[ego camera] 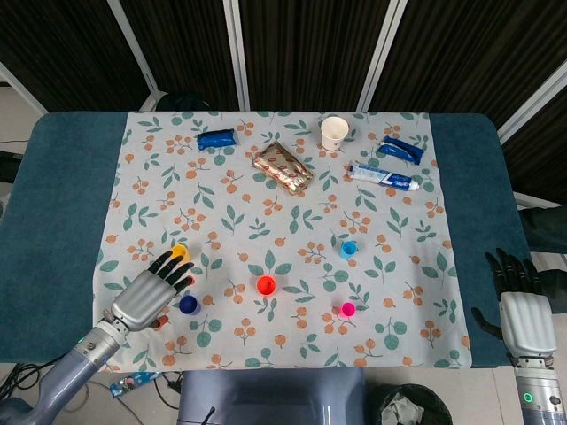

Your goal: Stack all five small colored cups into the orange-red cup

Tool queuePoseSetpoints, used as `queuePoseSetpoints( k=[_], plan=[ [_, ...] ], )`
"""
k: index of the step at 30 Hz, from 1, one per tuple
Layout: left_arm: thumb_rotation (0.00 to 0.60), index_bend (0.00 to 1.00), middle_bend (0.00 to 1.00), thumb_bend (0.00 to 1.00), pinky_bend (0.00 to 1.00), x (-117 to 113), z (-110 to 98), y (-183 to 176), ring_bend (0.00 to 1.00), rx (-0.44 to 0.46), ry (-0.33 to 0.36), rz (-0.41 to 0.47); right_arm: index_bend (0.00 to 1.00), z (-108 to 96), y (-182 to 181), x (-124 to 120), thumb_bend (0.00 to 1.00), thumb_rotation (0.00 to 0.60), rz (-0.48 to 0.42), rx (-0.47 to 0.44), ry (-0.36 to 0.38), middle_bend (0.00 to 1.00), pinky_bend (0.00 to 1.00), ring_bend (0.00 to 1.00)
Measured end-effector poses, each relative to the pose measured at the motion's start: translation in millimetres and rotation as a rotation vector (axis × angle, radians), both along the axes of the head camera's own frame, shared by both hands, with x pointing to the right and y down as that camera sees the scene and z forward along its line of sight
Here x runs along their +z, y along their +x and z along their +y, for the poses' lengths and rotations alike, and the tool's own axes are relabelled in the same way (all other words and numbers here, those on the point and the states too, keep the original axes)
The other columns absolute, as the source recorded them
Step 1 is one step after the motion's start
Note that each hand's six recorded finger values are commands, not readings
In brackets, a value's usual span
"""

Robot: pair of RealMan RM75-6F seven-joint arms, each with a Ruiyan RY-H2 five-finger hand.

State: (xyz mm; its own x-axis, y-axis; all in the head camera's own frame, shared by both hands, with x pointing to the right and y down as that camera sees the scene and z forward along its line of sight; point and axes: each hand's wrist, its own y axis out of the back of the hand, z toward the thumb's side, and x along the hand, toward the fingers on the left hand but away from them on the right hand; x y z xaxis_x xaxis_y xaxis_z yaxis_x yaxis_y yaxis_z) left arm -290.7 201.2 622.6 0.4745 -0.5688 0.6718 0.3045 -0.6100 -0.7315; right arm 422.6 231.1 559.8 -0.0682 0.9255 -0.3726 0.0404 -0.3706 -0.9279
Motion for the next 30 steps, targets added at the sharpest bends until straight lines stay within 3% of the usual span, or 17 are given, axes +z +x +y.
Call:
queuePoseSetpoints(
  k=[9,30],
  plan=[
    [0.6,0.3,0.09,0.19,0.02,17.4,2.2,8.9,0.0,-0.006,-0.023,0.017,0.03,-0.4,1.7,0.0,0.31,0.6,0.003,0.009,0.004,0.06,0.04,0.07],
    [0.6,0.35,0.1,0.22,0.02,30.9,7.1,12.6,0.0,0.002,-0.023,0.005,0.03,-1.0,4.2,2.6,0.31,0.6,0.002,0.022,0.0,0.06,0.04,0.07]
  ],
)
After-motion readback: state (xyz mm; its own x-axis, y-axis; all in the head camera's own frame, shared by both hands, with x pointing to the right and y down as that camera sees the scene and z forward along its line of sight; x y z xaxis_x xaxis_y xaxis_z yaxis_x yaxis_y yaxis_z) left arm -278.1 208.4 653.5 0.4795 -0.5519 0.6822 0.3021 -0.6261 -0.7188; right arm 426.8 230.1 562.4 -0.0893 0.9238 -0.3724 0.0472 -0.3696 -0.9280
